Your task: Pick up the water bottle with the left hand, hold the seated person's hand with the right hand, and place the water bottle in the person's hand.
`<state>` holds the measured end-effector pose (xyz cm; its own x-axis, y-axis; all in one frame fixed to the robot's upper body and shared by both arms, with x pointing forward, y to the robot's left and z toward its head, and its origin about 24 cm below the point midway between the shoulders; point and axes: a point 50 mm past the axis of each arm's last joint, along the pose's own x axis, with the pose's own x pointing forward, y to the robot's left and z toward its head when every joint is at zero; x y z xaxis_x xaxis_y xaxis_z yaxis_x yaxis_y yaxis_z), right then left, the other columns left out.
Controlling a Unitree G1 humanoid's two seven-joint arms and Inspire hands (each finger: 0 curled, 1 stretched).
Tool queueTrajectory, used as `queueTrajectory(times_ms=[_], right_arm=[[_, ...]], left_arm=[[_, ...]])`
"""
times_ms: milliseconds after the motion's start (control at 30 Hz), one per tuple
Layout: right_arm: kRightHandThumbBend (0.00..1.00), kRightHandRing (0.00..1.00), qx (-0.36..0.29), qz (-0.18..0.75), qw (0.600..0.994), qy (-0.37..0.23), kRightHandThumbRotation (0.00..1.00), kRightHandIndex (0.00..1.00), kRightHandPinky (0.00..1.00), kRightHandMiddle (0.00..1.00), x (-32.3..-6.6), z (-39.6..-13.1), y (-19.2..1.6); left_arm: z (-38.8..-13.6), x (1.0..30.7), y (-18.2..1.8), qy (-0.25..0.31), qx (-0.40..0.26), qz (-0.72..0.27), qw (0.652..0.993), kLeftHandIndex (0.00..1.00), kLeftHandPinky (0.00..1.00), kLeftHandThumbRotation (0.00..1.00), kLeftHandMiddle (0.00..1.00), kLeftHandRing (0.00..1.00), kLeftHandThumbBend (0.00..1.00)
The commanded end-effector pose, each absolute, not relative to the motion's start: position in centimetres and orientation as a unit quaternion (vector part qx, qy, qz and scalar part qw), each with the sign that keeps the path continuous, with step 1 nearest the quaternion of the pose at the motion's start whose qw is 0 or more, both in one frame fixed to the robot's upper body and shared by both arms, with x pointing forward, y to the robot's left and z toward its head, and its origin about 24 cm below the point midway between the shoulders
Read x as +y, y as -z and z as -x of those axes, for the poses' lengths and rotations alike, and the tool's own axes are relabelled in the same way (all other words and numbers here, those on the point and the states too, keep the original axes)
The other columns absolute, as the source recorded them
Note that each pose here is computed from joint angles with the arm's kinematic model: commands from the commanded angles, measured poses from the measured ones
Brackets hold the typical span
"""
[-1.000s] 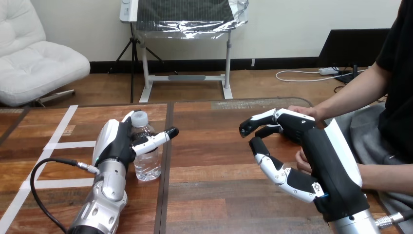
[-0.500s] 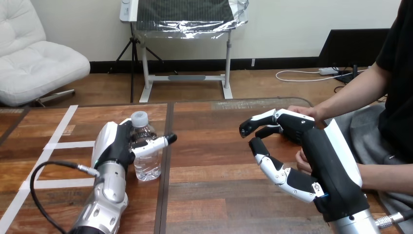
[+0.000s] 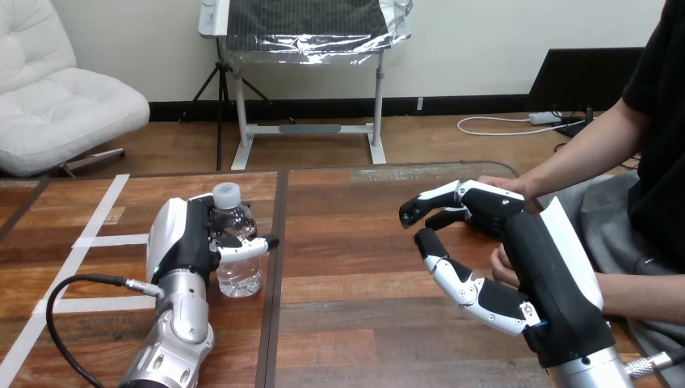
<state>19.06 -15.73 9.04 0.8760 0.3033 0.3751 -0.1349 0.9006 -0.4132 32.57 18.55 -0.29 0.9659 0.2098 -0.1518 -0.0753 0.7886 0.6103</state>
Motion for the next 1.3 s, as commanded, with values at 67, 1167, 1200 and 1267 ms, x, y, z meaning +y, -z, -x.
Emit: queueTrajectory(times_ms=[67, 1167, 1200, 1267], right_arm=[[0.32, 0.69, -0.261, 0.192, 0.939, -0.115, 0.00, 0.55, 0.60, 0.64, -15.81, -19.80, -10.73], [0.32, 0.69, -0.261, 0.186, 0.940, -0.113, 0.00, 0.54, 0.59, 0.62, -15.80, -19.82, -10.74], [0.32, 0.68, -0.261, 0.187, 0.940, -0.113, 0.00, 0.54, 0.59, 0.62, -15.81, -19.82, -10.74], [0.32, 0.68, -0.261, 0.189, 0.940, -0.113, 0.00, 0.54, 0.59, 0.62, -15.82, -19.82, -10.74]], left_arm=[[-33.41, 18.42, -0.93, -0.076, 0.061, -0.319, 0.943, 0.50, 0.41, 0.00, 0.47, 0.43, 0.71], [-33.24, 18.36, -0.83, -0.088, 0.047, -0.298, 0.949, 0.50, 0.37, 0.00, 0.48, 0.41, 0.67], [-33.23, 18.34, -0.86, -0.087, 0.046, -0.296, 0.950, 0.50, 0.37, 0.00, 0.48, 0.41, 0.67], [-33.23, 18.33, -0.89, -0.087, 0.045, -0.293, 0.951, 0.50, 0.37, 0.00, 0.48, 0.41, 0.67]])
